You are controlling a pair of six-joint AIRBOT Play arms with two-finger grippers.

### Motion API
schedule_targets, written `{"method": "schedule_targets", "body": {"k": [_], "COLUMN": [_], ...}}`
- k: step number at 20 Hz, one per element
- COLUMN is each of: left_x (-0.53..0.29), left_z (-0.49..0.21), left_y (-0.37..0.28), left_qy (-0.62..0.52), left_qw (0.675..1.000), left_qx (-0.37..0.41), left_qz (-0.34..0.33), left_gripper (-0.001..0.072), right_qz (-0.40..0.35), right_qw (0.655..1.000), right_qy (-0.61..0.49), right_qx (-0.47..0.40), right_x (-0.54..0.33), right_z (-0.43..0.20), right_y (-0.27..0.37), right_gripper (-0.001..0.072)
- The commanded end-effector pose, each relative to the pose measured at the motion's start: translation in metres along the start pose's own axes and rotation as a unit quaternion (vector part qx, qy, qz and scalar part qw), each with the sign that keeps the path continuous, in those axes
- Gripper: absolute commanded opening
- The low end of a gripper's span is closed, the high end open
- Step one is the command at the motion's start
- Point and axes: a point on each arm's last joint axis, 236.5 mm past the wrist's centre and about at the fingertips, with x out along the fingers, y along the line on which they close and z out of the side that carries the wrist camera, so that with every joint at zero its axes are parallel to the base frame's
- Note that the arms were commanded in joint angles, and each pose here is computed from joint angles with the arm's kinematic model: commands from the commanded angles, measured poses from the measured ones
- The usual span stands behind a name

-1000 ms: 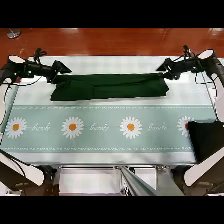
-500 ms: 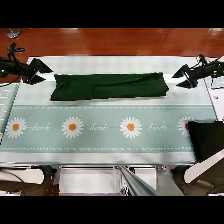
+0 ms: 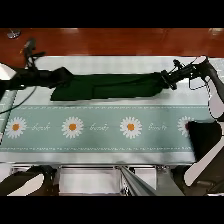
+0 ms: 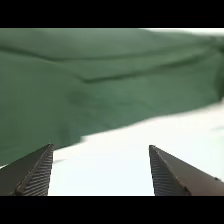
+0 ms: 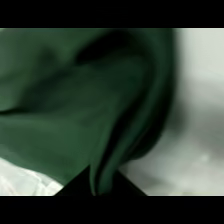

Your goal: Fold the shirts.

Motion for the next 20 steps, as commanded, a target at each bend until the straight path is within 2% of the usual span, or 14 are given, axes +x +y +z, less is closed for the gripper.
{"method": "schedule_targets", "body": {"k": [1, 2, 4, 5, 7, 12, 14, 18, 20], "left_x": [0.019, 0.024, 0.037, 0.045, 0.063, 0.121, 0.148, 0.205, 0.225], "left_z": [-0.017, -0.021, -0.023, -0.025, -0.033, -0.074, -0.096, -0.139, -0.164], "left_y": [-0.037, -0.044, -0.059, -0.066, -0.086, -0.135, -0.161, -0.205, -0.231], "left_qy": [0.013, 0.018, 0.012, 0.008, 0.009, 0.071, 0.096, 0.158, 0.192], "left_qw": [0.999, 0.999, 0.997, 0.997, 0.996, 0.989, 0.987, 0.979, 0.970], "left_qx": [0.003, 0.005, 0.022, 0.030, 0.045, 0.079, 0.066, 0.030, 0.044], "left_qz": [-0.041, -0.051, -0.066, -0.067, -0.075, -0.103, -0.113, -0.127, -0.143], "left_gripper": [0.0268, 0.0033, 0.0026, 0.0026, 0.0026, 0.0023, 0.0023, 0.0024, 0.0024], "right_qz": [0.018, -0.023, -0.115, -0.126, -0.112, -0.121, -0.124, -0.111, -0.104], "right_qw": [0.998, 0.997, 0.987, 0.984, 0.980, 0.975, 0.972, 0.964, 0.960], "right_qy": [-0.025, -0.034, -0.051, -0.071, -0.085, -0.121, -0.145, -0.182, -0.198], "right_qx": [-0.051, -0.069, -0.098, -0.102, -0.140, -0.142, -0.140, -0.159, -0.171], "right_x": [-0.016, -0.034, -0.073, -0.091, -0.111, -0.145, -0.158, -0.174, -0.181], "right_z": [0.003, -0.001, -0.014, -0.021, -0.052, -0.141, -0.171, -0.205, -0.212], "right_y": [0.044, 0.037, 0.023, 0.026, 0.041, 0.034, 0.035, 0.058, 0.069], "right_gripper": [0.0030, 0.0029, 0.0029, 0.0029, 0.0027, 0.0029, 0.0029, 0.0030, 0.0030]}}
